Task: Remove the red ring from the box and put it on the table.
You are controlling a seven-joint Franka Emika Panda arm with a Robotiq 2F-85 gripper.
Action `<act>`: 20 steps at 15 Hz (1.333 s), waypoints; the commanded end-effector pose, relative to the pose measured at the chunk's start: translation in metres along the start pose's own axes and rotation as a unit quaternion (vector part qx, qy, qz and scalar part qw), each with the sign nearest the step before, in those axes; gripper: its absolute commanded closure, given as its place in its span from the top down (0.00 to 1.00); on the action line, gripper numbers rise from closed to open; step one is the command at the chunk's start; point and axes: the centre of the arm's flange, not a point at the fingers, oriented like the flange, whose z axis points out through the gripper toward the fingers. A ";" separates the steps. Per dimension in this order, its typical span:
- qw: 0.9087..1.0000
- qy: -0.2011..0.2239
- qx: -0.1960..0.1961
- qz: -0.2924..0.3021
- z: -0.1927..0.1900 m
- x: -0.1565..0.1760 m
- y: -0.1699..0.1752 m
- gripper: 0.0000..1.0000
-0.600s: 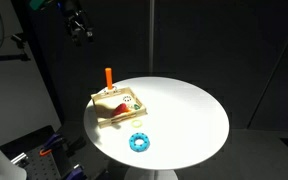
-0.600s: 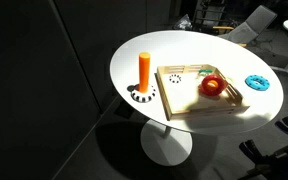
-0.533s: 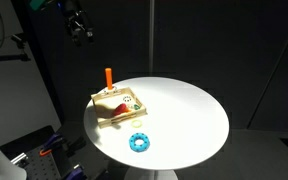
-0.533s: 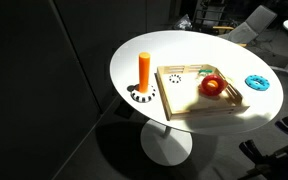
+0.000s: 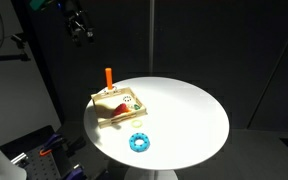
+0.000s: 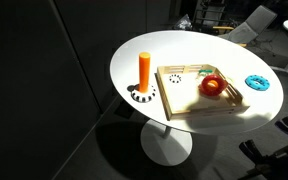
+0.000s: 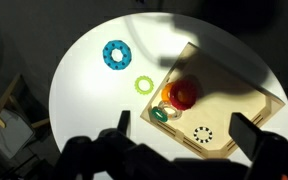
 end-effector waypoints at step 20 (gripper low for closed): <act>0.997 0.032 0.045 0.055 0.200 0.054 0.030 1.00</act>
